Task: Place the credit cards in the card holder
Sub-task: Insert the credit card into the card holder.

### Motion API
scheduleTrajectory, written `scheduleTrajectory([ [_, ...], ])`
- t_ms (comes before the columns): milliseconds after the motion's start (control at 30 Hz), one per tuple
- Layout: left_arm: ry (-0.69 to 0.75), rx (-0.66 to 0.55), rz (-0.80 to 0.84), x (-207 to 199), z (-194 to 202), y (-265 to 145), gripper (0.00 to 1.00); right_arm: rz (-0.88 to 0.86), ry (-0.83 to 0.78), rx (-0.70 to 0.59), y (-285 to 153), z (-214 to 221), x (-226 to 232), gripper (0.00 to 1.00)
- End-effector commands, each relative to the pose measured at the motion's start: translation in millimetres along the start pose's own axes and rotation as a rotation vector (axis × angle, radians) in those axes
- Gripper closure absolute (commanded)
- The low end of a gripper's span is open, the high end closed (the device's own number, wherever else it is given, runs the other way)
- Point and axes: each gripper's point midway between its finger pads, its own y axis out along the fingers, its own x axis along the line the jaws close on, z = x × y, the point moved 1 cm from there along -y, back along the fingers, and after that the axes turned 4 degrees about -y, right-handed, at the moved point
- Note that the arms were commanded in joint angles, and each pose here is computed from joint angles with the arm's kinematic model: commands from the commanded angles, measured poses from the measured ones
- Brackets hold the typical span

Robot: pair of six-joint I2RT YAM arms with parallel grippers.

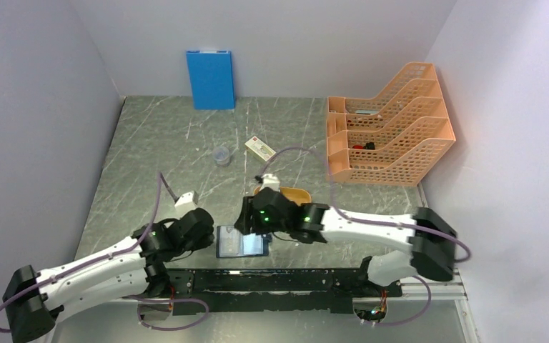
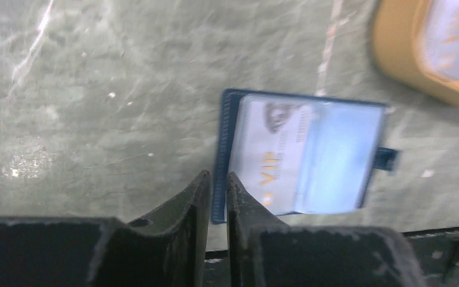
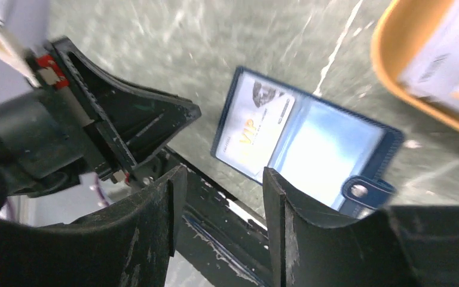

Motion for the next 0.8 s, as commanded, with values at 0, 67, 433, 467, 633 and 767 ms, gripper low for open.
scheduleTrajectory([
  [0,0.019,-0.104,0.061,-24.5,-37.0,-30.3,0.71,0.24,-0.06,-0.233,-53.1,-45.4,-48.9,0.47],
  [67,0.059,-0.127,0.114,-41.4,-48.9,-41.9,0.54,0.292,-0.055,-0.255,-69.2,-55.5,-77.5,0.47],
  [433,0.215,-0.101,0.265,-99.7,-57.1,-48.4,0.33,0.159,0.163,-0.2,-57.0,-78.2,-145.5,0.43],
  [467,0.212,-0.091,0.265,-99.5,-54.2,-45.5,0.34,0.151,0.18,-0.2,-52.2,-79.5,-147.0,0.43],
  [633,0.2,-0.056,0.249,-89.0,-41.9,-37.4,0.36,0.103,0.254,-0.191,-31.1,-85.1,-152.7,0.43],
  [767,0.184,-0.054,0.241,-80.6,-38.6,-35.6,0.36,0.097,0.274,-0.154,-13.8,-79.9,-159.3,0.43],
])
